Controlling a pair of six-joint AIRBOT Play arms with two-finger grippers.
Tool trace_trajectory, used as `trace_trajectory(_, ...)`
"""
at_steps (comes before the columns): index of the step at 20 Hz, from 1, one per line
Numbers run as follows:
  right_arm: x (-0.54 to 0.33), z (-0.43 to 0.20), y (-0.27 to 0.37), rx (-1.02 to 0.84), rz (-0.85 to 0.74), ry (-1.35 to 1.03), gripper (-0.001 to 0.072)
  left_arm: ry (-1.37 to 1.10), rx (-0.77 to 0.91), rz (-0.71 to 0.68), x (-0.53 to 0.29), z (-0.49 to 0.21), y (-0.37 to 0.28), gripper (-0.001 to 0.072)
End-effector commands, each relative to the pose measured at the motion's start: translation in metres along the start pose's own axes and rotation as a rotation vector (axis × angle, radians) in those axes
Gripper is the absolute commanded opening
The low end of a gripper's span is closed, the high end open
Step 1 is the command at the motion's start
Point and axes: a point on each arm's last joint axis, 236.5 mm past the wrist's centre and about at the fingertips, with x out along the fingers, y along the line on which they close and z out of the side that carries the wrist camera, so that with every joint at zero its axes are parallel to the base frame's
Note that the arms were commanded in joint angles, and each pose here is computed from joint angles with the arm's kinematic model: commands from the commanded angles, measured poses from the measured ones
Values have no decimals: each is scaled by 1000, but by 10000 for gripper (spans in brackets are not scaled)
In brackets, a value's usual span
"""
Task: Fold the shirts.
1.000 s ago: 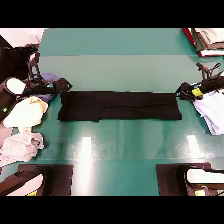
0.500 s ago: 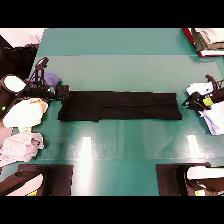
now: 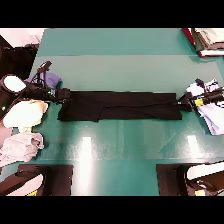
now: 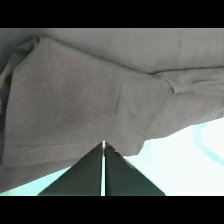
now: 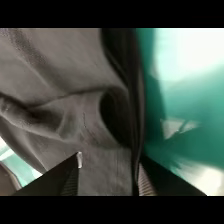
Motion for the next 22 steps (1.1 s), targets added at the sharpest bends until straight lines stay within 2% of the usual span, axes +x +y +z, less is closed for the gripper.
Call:
trace_trajectory(1,15,-1,3,-44,-8,33,366,10,0,-2,0,-2,0,26)
trace_trajectory(3,17,-2,6,-75,-8,41,60,11,-5,-7,0,-3,-2,25)
trace_trajectory(4,17,-2,8,-82,-1,38,18,11,-23,-16,1,-3,-5,25)
trace_trajectory(8,3,9,40,-111,72,-41,15,-2,51,-56,17,-3,-41,24)
trace_trajectory(11,-21,15,96,-183,162,-144,13,49,122,-92,43,2,-76,24)
trace_trajectory(13,-39,11,145,-274,217,-195,13,84,175,-117,70,9,-103,24)
trace_trajectory(16,-60,0,217,-447,209,-232,13,156,239,-143,122,6,-136,25)
trace_trajectory(22,-64,-49,349,-760,226,-215,13,305,230,-161,201,-29,-148,25)
